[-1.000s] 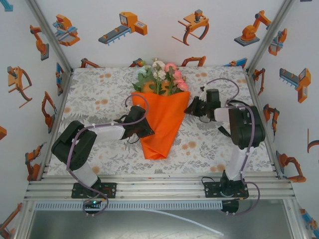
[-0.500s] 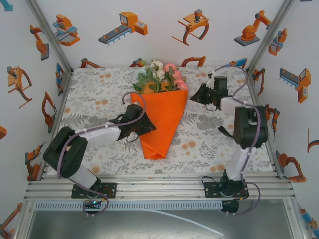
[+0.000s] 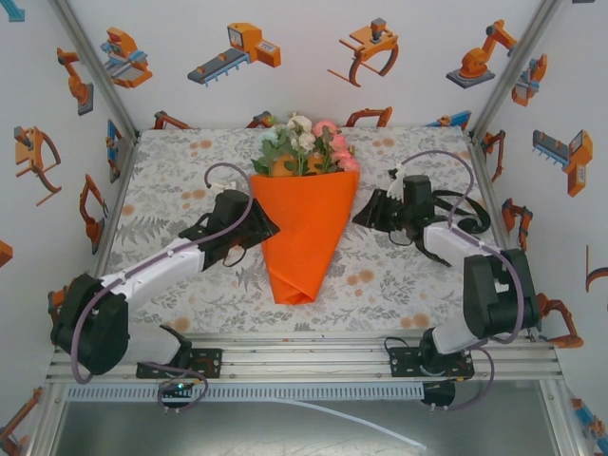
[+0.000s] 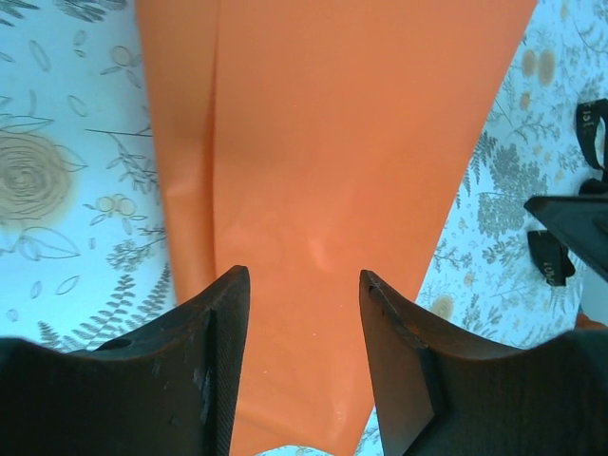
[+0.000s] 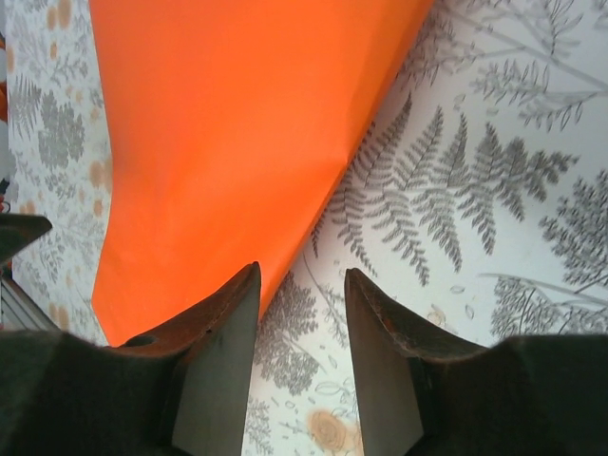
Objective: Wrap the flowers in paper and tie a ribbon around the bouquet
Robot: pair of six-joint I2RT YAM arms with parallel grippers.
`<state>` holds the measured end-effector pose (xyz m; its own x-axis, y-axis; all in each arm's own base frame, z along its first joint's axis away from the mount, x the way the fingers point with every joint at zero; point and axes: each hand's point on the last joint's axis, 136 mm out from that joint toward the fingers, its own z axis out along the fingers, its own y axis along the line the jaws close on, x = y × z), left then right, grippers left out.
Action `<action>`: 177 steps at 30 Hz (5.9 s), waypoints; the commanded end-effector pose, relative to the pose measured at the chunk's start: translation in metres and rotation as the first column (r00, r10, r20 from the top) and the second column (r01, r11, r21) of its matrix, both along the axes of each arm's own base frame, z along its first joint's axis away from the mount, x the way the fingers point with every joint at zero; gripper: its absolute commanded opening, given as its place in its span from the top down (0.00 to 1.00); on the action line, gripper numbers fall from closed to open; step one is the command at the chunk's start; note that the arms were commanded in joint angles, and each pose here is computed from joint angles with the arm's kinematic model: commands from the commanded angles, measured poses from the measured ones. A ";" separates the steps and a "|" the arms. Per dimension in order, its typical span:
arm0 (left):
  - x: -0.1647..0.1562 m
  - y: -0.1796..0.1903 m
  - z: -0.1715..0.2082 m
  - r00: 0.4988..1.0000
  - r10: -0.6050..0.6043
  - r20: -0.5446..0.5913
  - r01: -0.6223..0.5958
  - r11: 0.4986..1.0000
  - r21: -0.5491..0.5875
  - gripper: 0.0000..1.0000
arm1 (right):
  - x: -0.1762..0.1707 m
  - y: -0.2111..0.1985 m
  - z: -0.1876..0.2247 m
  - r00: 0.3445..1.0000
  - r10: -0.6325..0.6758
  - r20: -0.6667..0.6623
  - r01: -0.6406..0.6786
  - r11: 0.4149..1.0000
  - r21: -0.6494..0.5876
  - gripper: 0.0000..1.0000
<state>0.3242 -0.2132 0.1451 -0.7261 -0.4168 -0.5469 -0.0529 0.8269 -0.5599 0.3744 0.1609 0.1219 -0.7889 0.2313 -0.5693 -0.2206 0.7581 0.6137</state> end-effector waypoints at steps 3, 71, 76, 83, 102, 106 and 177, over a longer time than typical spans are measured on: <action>-0.003 0.039 -0.003 0.997 0.076 -0.001 -0.075 0.993 0.095 0.50 | -0.021 0.003 0.022 0.999 0.000 0.046 0.001 1.000 -0.016 0.58; -0.048 -0.092 0.080 0.790 -0.484 0.376 0.549 0.832 -0.082 0.23 | 0.003 -0.087 0.095 0.891 -0.427 0.154 0.454 0.838 -0.304 0.59; -0.047 -0.103 0.073 0.787 -0.503 0.357 0.567 0.818 -0.097 0.23 | 0.001 -0.156 0.014 0.789 -0.610 -0.069 0.536 0.739 -0.408 0.57; -0.048 -0.103 0.069 0.790 -0.510 0.340 0.568 0.817 -0.094 0.23 | 0.004 -0.164 -0.055 0.744 -0.631 -0.220 0.501 0.745 -0.440 0.59; -0.044 -0.099 0.064 0.809 -0.495 0.318 0.542 0.837 -0.077 0.22 | 0.007 -0.140 0.004 0.817 -0.560 -0.138 0.500 0.807 -0.315 1.00; -0.043 -0.100 0.067 0.802 -0.500 0.327 0.547 0.835 -0.067 0.22 | 0.009 -0.118 0.088 0.874 -0.485 0.025 0.473 0.838 -0.274 1.00; -0.016 0.031 0.160 0.901 -0.038 0.432 0.057 0.998 -0.032 1.00 | -0.055 -0.122 -0.090 0.788 -0.551 -0.274 0.334 0.757 -0.562 0.55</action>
